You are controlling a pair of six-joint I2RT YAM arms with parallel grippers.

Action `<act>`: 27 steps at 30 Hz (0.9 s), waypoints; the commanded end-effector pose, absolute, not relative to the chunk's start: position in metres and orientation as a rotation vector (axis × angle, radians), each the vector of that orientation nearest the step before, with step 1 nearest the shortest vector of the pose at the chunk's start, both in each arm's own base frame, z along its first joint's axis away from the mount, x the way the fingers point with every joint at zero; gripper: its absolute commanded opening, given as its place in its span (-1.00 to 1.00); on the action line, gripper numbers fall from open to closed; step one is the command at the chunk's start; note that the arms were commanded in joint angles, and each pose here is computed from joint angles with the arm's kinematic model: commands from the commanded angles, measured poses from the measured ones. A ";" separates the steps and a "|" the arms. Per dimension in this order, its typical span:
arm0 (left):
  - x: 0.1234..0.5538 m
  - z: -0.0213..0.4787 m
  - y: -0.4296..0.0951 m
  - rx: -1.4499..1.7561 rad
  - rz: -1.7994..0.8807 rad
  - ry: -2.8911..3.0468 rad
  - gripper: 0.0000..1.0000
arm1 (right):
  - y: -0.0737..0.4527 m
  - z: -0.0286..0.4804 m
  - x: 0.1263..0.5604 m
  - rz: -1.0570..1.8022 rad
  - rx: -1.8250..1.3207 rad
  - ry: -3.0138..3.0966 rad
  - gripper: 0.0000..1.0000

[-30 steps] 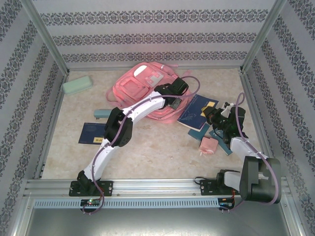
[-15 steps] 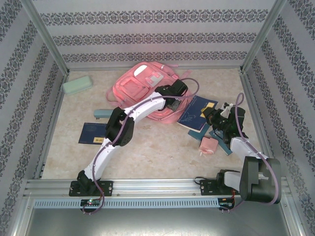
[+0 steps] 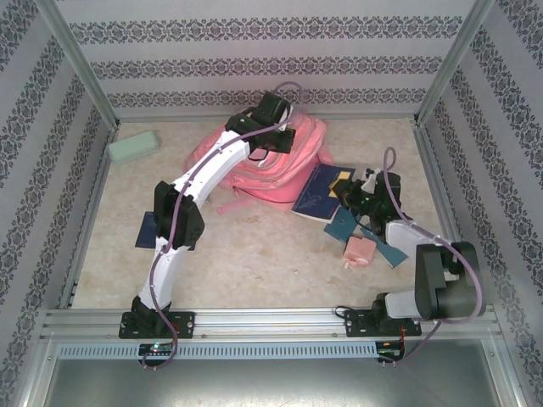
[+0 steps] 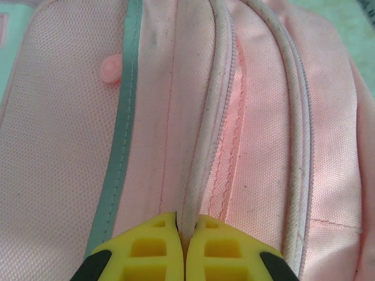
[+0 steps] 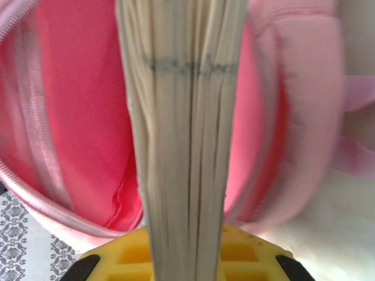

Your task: Pack books, pencil case, and school supplies into a backpack

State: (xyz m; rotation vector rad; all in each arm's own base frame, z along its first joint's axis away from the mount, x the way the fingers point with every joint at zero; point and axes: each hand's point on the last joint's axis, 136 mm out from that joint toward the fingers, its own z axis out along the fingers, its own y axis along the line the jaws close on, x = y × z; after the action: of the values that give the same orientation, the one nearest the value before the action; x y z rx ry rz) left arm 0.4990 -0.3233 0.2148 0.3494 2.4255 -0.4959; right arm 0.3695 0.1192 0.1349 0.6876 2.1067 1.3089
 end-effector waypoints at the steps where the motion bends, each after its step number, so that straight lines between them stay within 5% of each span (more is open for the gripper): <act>1: 0.492 0.282 -0.332 0.307 -0.759 2.313 -1.00 | 0.130 0.167 0.403 1.321 0.624 1.997 -1.00; 13: 0.500 0.317 -0.322 0.254 -1.019 2.253 -1.00 | 0.197 0.183 0.493 1.496 0.685 1.820 -1.00; 27: 0.493 0.323 -0.326 0.257 -1.073 2.261 -1.00 | 0.282 0.145 0.558 1.423 0.735 1.895 -1.00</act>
State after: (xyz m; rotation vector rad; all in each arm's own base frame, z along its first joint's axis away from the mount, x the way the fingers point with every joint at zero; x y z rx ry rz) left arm 0.5031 -0.3135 0.2591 0.1813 2.4246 -0.9585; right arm 0.5446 0.2655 0.1251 0.7850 1.9363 1.4482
